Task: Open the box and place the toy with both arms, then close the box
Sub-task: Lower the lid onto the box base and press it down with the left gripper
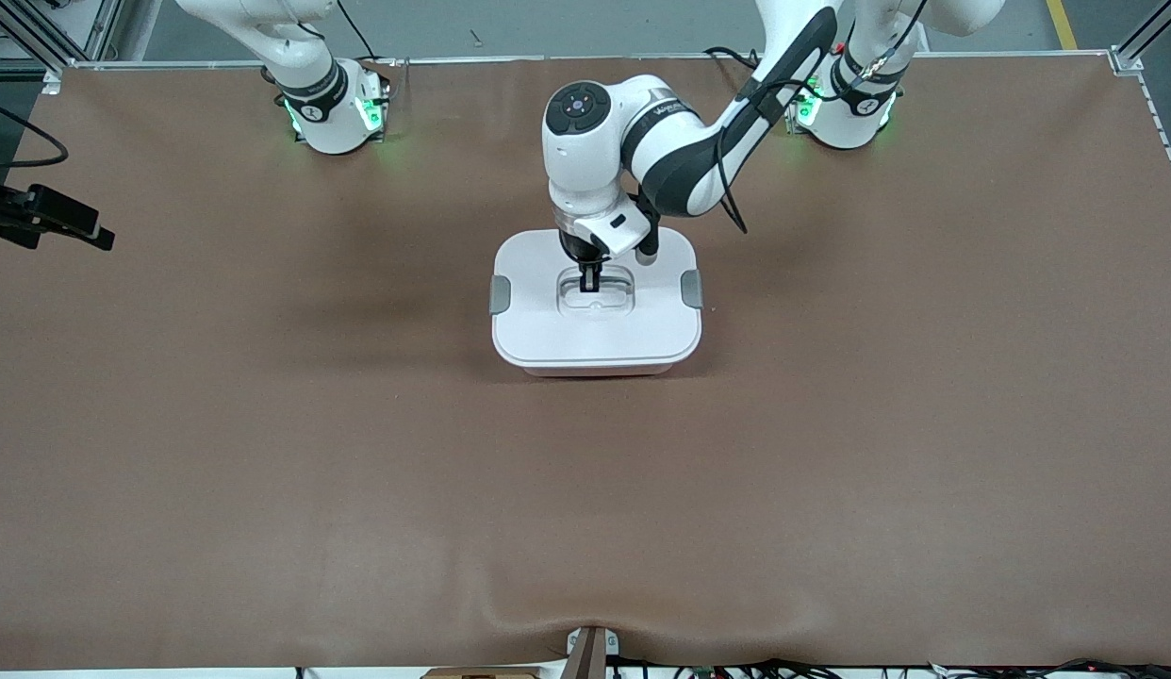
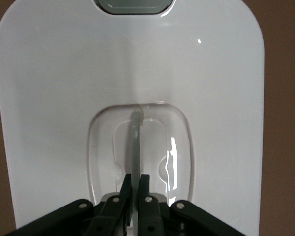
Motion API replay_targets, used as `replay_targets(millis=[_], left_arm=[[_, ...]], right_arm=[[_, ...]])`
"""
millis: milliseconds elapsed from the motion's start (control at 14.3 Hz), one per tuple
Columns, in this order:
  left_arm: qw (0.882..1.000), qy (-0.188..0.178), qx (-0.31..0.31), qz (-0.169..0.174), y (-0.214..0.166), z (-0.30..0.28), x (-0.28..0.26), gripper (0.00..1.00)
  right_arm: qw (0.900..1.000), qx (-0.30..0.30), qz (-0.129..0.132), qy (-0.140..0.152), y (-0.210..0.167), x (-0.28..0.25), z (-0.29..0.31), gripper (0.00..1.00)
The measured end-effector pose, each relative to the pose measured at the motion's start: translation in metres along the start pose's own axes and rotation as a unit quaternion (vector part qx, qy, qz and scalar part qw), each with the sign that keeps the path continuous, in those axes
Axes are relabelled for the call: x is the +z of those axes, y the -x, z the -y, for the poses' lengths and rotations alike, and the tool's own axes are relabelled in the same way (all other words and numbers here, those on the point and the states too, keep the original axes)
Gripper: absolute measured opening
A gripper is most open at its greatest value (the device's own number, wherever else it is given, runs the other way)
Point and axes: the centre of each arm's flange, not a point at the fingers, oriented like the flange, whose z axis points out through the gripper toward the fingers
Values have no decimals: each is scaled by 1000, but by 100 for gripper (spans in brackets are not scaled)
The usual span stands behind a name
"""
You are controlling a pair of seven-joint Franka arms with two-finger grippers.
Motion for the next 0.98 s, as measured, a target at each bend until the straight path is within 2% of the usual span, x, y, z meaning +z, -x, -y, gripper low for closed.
replay_targets(millis=[977], left_arm=[[1000, 13, 6, 8, -2, 4, -1, 7]], right_arm=[[1000, 0, 0, 0, 0, 0, 0, 100]])
